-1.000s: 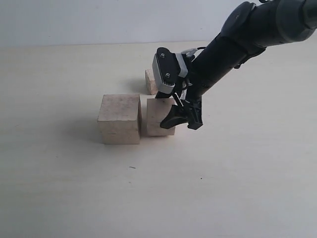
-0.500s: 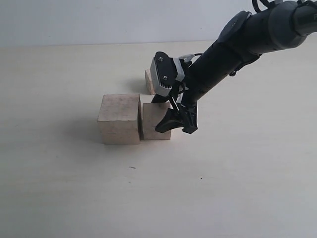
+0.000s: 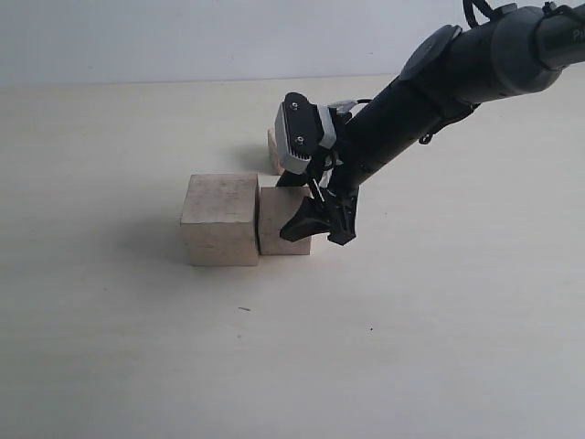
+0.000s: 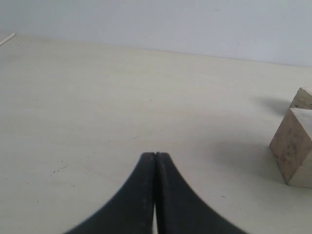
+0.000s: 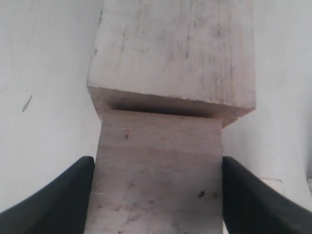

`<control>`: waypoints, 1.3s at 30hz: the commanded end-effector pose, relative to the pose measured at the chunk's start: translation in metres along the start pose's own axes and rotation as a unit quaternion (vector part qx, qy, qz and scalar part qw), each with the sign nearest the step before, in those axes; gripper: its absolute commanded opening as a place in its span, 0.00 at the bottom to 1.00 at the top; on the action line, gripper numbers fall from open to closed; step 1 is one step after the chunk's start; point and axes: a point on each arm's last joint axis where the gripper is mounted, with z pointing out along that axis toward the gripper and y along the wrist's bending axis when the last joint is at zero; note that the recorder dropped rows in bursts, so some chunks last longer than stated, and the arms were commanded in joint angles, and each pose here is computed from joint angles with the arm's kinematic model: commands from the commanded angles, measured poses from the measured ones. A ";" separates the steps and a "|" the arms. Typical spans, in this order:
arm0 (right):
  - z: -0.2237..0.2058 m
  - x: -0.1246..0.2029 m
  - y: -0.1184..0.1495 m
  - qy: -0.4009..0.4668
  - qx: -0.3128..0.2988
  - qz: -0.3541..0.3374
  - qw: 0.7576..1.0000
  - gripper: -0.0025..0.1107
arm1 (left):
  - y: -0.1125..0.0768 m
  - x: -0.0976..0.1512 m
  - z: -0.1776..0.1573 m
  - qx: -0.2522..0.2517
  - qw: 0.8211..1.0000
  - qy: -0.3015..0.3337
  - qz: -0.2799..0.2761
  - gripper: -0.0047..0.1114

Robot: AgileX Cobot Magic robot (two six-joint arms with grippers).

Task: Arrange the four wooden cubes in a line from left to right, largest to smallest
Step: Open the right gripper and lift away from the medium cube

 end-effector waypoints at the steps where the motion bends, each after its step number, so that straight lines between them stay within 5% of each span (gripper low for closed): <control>1: 0.003 0.002 0.001 0.004 -0.004 -0.020 1.000 0.04 | 0.000 -0.001 0.000 0.003 1.000 -0.007 0.002 0.04; 5: 0.003 0.002 0.001 0.002 -0.004 -0.018 1.000 0.15 | 0.000 -0.001 0.000 0.003 1.000 -0.007 0.002 0.04; 13: 0.003 -0.003 -0.002 -0.029 0.009 0.015 0.999 0.61 | 0.000 -0.001 0.000 0.003 1.000 -0.007 0.002 0.04; 16: 0.003 -0.003 -0.002 -0.029 0.009 0.015 0.999 0.71 | 0.000 -0.001 0.000 0.003 1.000 -0.007 0.002 0.04; 34: -0.046 -0.039 -0.001 -0.054 0.062 0.013 0.997 0.71 | 0.000 -0.001 0.000 0.003 1.000 -0.007 0.002 0.04; 37: -0.070 -0.051 -0.009 -0.062 0.144 0.090 0.983 0.68 | 0.000 -0.001 0.000 0.003 1.000 -0.007 0.002 0.04; 39: -0.082 -0.052 -0.019 -0.079 0.213 0.203 0.953 0.54 | 0.000 -0.001 0.000 0.003 1.000 -0.007 0.002 0.04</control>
